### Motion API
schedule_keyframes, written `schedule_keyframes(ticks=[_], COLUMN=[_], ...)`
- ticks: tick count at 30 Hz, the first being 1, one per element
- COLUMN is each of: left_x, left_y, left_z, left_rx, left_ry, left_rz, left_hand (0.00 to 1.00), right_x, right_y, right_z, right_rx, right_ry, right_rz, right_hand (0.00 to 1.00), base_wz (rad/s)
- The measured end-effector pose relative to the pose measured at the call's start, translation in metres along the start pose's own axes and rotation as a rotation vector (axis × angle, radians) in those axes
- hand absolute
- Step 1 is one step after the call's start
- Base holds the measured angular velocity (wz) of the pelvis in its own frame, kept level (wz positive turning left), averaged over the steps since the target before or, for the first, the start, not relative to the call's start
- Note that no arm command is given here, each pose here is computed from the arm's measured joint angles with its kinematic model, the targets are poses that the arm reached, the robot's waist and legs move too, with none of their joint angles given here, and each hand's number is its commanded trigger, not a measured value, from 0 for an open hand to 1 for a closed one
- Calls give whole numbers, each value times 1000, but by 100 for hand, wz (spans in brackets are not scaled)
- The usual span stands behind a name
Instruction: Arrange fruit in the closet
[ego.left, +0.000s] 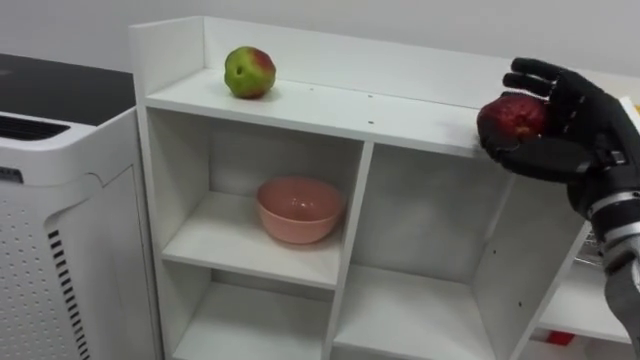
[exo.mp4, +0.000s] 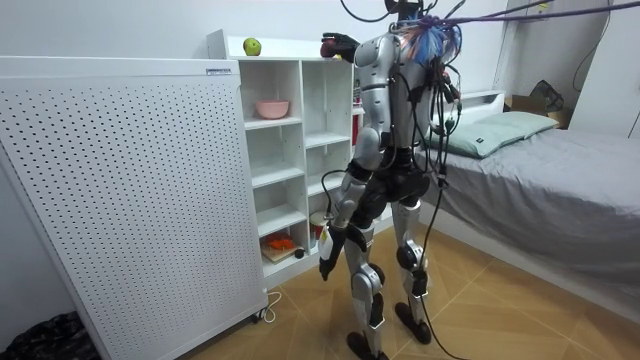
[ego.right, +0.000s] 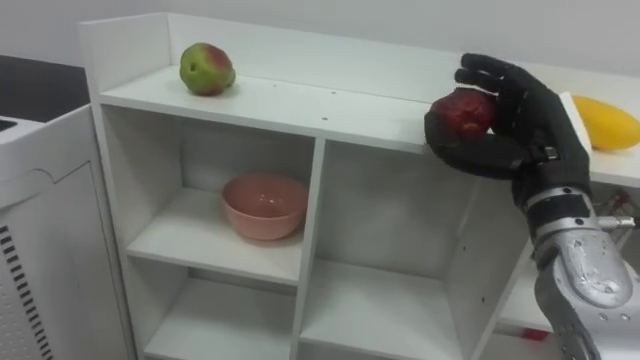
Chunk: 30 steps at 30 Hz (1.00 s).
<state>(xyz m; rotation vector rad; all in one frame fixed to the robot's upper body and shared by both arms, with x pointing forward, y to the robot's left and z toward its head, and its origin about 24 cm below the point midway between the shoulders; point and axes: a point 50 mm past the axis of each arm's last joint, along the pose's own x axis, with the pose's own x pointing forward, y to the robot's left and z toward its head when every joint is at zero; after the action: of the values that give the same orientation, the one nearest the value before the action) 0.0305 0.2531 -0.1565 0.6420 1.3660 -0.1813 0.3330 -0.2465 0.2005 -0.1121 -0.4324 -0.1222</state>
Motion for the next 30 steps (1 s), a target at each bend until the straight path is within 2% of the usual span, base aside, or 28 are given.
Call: schedule_keyframes(ticks=[21, 27, 30], left_x=[1, 2, 2], left_y=[0, -4, -3], left_z=[1, 2, 5], left_rx=[0, 26, 33], left_ry=[1, 8, 1], left_rz=[-3, -21, -11], left_hand=[0, 0, 0], right_x=[4, 0, -10], right_y=[1, 31, 53], right_z=[9, 26, 36], right_rx=[22, 1, 15], right_ry=[-47, -124, -172], right_rz=[-6, 118, 209], right_hand=[100, 100, 100], base_wz=[0, -2, -1])
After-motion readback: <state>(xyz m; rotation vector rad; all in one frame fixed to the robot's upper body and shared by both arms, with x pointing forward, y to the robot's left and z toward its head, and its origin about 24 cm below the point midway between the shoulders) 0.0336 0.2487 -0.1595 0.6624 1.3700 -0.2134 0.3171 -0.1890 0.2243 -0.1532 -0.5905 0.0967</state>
